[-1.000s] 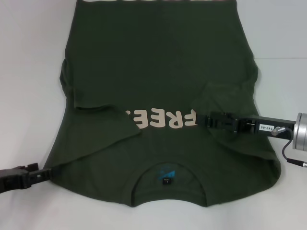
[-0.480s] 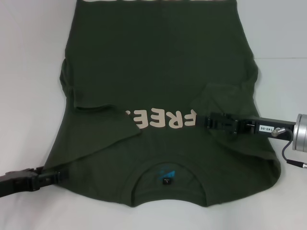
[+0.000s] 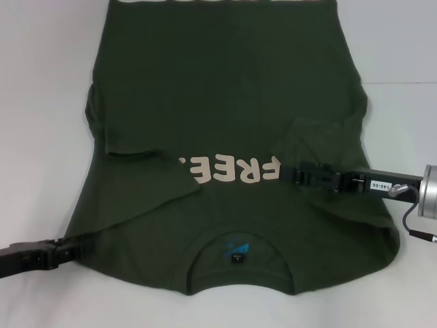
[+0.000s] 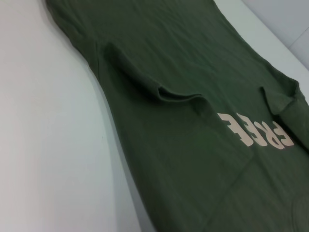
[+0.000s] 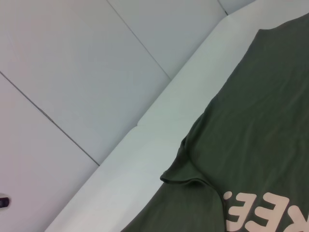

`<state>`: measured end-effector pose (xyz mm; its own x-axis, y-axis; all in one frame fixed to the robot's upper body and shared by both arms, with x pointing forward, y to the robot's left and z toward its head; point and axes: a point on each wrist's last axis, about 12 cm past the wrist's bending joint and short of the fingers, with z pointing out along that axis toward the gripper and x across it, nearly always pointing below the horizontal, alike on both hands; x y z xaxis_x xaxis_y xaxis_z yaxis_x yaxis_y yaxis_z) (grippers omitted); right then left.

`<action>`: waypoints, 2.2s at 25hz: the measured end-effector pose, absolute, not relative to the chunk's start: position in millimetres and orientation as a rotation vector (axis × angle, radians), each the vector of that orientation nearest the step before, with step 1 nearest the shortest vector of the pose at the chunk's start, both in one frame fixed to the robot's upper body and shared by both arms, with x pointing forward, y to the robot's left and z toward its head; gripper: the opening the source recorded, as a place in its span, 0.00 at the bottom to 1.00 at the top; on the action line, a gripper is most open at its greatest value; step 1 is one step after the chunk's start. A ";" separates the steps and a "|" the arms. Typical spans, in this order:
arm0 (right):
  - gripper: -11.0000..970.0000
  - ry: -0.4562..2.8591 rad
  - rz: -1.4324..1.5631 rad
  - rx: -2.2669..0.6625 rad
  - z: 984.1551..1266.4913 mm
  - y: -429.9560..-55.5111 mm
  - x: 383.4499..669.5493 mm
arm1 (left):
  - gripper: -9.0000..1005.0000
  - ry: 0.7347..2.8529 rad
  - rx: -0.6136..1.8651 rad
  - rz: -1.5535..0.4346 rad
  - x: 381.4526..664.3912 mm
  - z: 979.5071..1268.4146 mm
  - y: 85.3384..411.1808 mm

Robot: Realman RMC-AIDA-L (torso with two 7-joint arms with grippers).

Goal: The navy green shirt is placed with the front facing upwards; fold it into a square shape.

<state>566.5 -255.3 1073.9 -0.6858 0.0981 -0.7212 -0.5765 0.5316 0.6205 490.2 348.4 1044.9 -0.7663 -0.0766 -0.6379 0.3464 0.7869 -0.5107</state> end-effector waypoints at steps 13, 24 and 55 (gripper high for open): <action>0.97 2.042 1.191 -0.386 1073.2 -255.8 564.4 | 0.28 2.331 0.203 -0.815 493.7 1045.2 347.9; 0.97 2.045 1.187 -0.370 1071.7 -259.4 562.6 | 0.03 2.323 0.218 -0.816 499.1 1048.4 345.4; 0.96 2.411 1.088 0.002 1063.2 -373.1 513.9 | 0.03 2.265 0.215 -0.884 510.0 1063.6 342.7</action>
<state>513.9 -373.1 1063.2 -0.8791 0.1974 -0.4338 -0.1948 0.6819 0.7051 510.0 342.7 1063.6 -0.7504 -0.0893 -0.6550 0.3779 0.7550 -0.5359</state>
